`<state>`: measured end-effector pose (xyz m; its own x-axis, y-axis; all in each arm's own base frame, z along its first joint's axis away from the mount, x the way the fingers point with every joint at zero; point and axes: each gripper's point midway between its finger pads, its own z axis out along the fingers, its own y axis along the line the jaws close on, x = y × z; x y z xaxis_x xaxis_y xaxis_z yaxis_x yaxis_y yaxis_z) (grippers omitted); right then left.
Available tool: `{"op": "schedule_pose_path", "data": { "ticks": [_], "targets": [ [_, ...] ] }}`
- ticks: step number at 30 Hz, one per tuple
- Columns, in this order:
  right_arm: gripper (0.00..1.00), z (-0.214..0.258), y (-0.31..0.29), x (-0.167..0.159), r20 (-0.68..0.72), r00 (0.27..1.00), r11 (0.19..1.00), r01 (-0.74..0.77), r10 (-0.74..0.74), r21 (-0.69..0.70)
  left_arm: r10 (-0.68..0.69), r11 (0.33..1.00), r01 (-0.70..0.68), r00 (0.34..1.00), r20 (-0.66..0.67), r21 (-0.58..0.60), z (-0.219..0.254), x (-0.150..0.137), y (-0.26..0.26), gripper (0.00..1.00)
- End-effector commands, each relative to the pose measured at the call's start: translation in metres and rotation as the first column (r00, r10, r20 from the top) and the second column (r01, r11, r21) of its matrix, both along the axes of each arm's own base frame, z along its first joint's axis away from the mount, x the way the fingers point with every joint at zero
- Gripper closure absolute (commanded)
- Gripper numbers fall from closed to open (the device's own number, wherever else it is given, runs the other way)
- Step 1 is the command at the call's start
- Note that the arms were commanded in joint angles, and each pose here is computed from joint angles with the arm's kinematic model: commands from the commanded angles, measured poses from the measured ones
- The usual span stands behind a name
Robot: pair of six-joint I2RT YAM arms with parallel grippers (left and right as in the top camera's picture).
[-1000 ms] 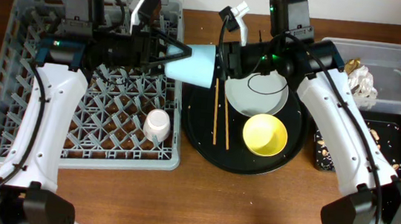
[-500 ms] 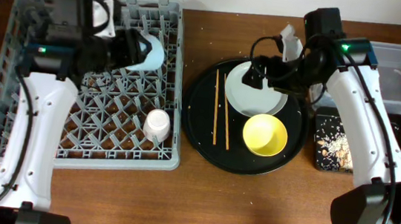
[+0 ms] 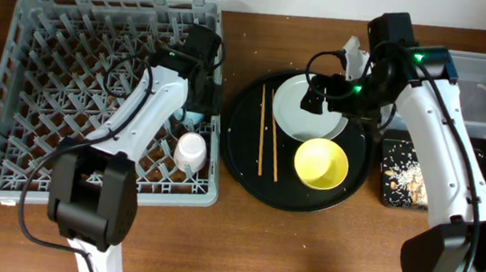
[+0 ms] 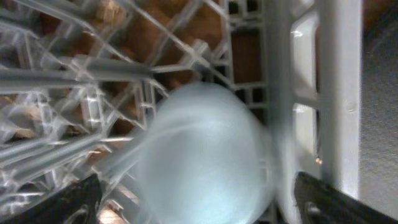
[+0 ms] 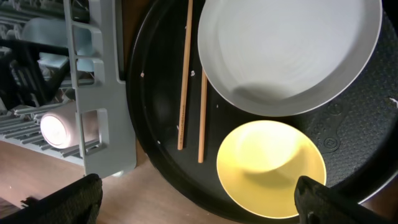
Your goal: Sort waste into correct bins and load items into the dishwasher rack
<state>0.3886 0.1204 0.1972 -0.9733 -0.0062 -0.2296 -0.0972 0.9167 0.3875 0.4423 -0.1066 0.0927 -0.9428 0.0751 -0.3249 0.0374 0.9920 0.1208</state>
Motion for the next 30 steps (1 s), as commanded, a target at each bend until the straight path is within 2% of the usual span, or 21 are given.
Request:
{"op": "schedule_pose_path", "data": {
  "ticks": [1,2,4,7,9,12,15,18,20,23,25,27,30],
  "targets": [
    [0.00,-0.002,-0.001,0.000,0.006,1.000,1.000,-0.015,0.015,-0.024,-0.002,1.000,0.002,1.000,0.030,-0.008,0.018,0.010,0.000,0.01],
    [0.03,-0.003,-0.002,0.001,0.008,1.000,0.999,-0.013,0.014,-0.029,0.000,1.000,0.000,0.999,0.047,-0.012,0.036,0.013,0.000,0.01],
    [0.05,-0.006,-0.015,0.007,0.033,0.999,0.995,0.011,-0.008,-0.102,-0.004,0.999,0.008,0.993,0.118,-0.035,0.102,0.016,-0.004,0.01],
    [0.16,-0.012,-0.047,0.032,0.123,0.986,0.954,0.139,-0.109,-0.267,-0.023,0.992,0.051,0.972,0.234,-0.116,0.198,-0.002,-0.013,0.01],
    [0.21,-0.027,-0.049,0.040,0.109,0.985,0.947,0.158,-0.132,-0.279,-0.008,0.987,0.058,0.947,0.321,-0.147,0.246,-0.016,-0.008,0.01],
    [0.26,-0.067,-0.047,0.050,0.038,0.990,0.944,0.139,-0.134,-0.299,0.002,0.985,0.064,0.924,0.383,-0.157,0.276,-0.031,-0.002,0.01],
    [0.28,-0.100,-0.045,0.050,-0.038,0.991,0.944,0.112,-0.130,-0.310,-0.003,0.987,0.058,0.937,0.350,-0.149,0.270,-0.038,0.000,0.01],
    [0.30,-0.112,-0.039,0.046,-0.074,0.990,0.944,0.087,-0.117,-0.318,-0.016,0.985,0.068,0.949,0.315,-0.157,0.265,-0.045,-0.002,0.01],
    [0.31,-0.114,-0.038,0.031,-0.133,0.982,0.943,0.083,-0.132,-0.324,-0.051,0.956,0.120,0.967,0.250,-0.268,0.257,-0.056,-0.024,0.01],
    [0.31,-0.108,-0.034,0.015,-0.197,0.969,0.951,0.085,-0.148,-0.296,-0.030,0.947,0.076,0.988,0.150,-0.313,0.232,-0.065,-0.041,0.01],
    [0.31,-0.083,-0.038,0.012,-0.170,0.973,0.955,0.105,-0.156,-0.278,-0.033,0.946,0.053,0.997,0.068,-0.318,0.198,-0.070,-0.065,0.02],
    [0.32,-0.052,-0.047,0.014,-0.116,0.977,0.957,0.146,-0.179,-0.251,-0.038,0.943,0.050,0.998,0.041,-0.329,0.178,-0.072,-0.087,0.02],
    [0.33,0.023,-0.106,0.007,0.045,0.938,0.919,0.345,-0.342,-0.192,-0.080,0.933,0.080,0.997,0.015,-0.352,0.124,-0.080,-0.142,0.05]
  ]
}}
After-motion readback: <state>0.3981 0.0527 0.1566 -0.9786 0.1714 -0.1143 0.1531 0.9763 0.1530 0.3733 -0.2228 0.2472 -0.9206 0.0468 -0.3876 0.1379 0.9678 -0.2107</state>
